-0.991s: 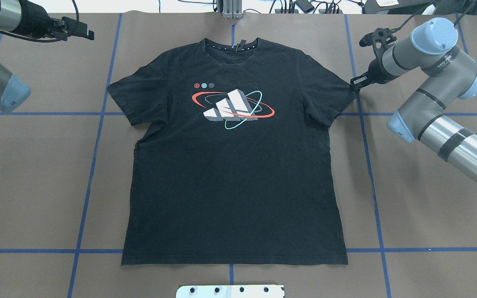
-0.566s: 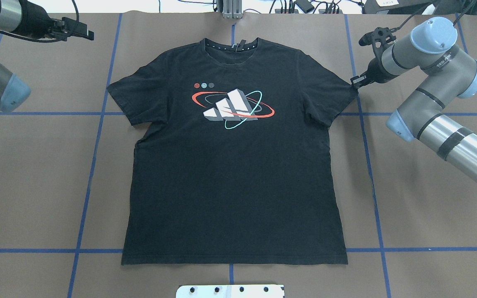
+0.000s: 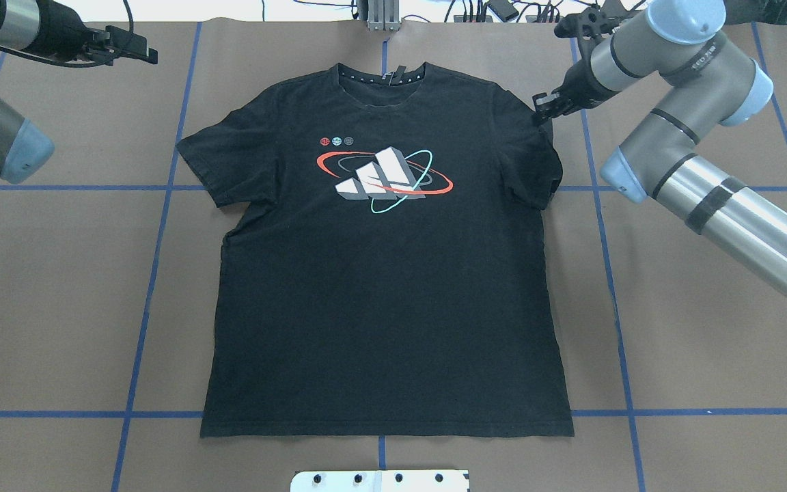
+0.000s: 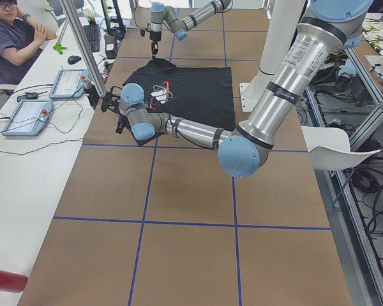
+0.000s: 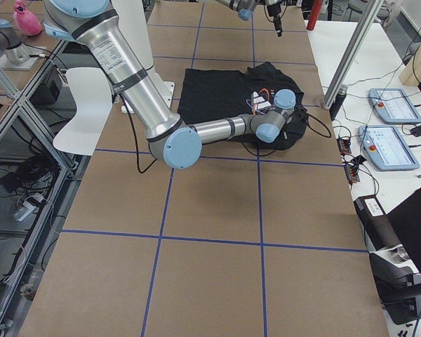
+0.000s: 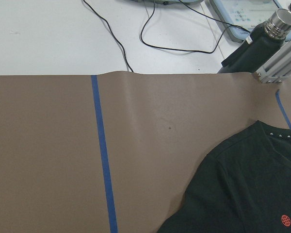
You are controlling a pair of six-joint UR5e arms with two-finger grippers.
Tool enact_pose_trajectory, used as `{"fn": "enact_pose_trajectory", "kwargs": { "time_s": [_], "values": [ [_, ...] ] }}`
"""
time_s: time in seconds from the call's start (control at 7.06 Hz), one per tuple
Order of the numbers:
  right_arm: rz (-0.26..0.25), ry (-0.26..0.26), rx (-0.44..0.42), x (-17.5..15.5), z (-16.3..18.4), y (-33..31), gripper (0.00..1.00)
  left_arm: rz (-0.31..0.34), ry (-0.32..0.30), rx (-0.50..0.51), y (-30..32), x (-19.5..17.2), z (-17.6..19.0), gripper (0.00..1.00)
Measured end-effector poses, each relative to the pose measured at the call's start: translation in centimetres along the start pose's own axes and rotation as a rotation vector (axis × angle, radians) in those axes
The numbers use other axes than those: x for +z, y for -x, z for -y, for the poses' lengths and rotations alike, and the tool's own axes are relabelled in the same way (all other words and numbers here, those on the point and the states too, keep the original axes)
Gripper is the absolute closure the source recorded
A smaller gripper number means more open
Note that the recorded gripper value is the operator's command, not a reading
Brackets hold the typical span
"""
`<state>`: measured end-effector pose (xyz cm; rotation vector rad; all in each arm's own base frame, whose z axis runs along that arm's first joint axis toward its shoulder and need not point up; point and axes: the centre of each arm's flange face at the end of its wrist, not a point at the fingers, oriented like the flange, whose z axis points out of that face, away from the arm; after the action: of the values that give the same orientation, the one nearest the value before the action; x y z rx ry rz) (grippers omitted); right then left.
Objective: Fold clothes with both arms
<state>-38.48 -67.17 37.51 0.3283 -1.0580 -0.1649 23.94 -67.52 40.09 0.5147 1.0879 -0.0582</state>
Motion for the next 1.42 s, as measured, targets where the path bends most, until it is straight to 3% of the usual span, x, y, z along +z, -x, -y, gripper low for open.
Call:
{"fn": "enact_pose_trajectory", "kwargs": {
  "time_s": [0.14, 0.71, 0.85, 1.13, 1.42],
  "values": [
    [0.017, -0.007, 0.04, 0.8, 1.0, 4.3, 1.0, 0.001, 0.001, 0.0, 0.0, 0.1, 0.0, 0.0],
    [-0.073, -0.052, 0.073, 5.8, 6.2, 14.2, 1.0, 0.002, 0.002, -0.002, 0.1, 0.2, 0.1, 0.0],
    [-0.086, -0.059, 0.074, 6.2, 6.5, 14.5, 0.04, 0.0, 0.001, -0.002, 0.0, 0.2, 0.2, 0.0],
    [-0.088, -0.07, 0.076, 6.2, 6.8, 15.0, 0.0, -0.002, 0.002, -0.001, -0.4, 0.5, 0.1, 0.0],
    [-0.058, -0.087, 0.118, 4.3, 8.1, 16.0, 0.0, -0.002, -0.028, -0.001, -2.7, 3.5, -1.2, 0.01]
  ]
}}
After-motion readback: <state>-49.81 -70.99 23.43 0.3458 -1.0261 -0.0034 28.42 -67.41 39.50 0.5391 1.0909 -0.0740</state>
